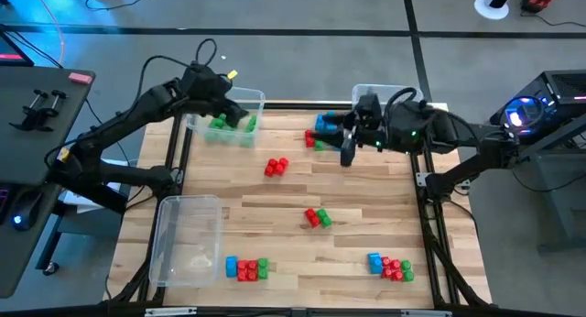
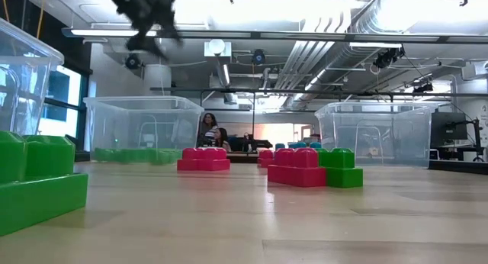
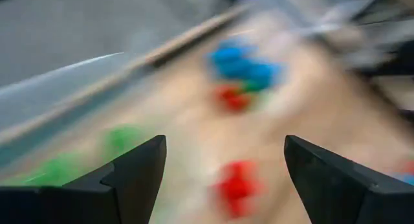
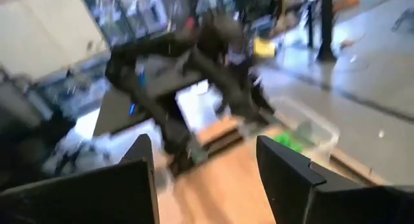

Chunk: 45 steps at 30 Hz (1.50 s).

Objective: Sort blocks
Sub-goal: Put the green game piece into the top left transparent bin

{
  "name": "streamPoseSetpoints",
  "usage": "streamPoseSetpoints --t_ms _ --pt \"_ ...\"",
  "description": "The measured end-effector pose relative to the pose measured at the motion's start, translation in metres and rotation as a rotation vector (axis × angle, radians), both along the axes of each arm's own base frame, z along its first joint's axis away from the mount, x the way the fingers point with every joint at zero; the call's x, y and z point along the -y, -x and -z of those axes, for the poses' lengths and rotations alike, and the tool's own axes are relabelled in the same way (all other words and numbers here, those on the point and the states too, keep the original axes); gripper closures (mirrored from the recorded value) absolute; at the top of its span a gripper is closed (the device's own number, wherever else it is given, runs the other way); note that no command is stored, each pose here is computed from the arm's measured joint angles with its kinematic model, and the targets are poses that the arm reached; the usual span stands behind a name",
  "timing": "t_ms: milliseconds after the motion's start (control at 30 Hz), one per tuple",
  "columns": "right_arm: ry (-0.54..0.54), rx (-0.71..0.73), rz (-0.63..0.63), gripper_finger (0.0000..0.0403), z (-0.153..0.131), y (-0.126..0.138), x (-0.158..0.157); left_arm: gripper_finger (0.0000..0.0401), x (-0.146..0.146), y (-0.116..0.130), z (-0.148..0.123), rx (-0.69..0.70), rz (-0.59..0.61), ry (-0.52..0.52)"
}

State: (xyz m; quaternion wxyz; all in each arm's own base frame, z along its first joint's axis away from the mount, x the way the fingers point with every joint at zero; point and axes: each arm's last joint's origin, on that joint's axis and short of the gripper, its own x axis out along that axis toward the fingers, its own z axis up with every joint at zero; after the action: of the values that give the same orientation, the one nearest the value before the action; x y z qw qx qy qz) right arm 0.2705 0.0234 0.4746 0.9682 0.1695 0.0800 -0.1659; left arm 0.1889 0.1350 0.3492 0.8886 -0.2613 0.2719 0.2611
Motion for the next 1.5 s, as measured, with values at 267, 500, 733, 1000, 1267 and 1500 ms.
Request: streamPoseSetpoints --t_ms 267,500,733,1000,1267,1500 --pt "-0.3 -0.485 -0.01 0.0253 0.057 0.007 -0.03 0.0099 0.066 -0.039 0.002 0.272 0.378 -0.005" --pt "-0.365 -0.977 0.158 0.0253 0.136 -0.024 -0.065 0.0099 0.095 -0.061 0.032 0.35 0.441 0.007" --pt "-0.348 -1.282 0.038 0.0253 0.224 -0.081 -0.079 0.0098 0.097 -0.062 0.033 0.378 0.441 0.019" --pt "-0.345 -1.342 0.041 0.0253 0.255 -0.099 -0.067 0.0098 0.097 -0.058 0.026 0.418 0.457 0.022" --pt "-0.439 -1.36 0.119 0.0253 0.269 -0.099 -0.041 0.0098 0.097 -0.058 0.026 0.418 0.458 0.024" --pt "-0.519 -1.345 0.036 0.0253 0.289 -0.097 -0.054 0.0098 0.097 -0.058 0.026 0.418 0.459 0.025"
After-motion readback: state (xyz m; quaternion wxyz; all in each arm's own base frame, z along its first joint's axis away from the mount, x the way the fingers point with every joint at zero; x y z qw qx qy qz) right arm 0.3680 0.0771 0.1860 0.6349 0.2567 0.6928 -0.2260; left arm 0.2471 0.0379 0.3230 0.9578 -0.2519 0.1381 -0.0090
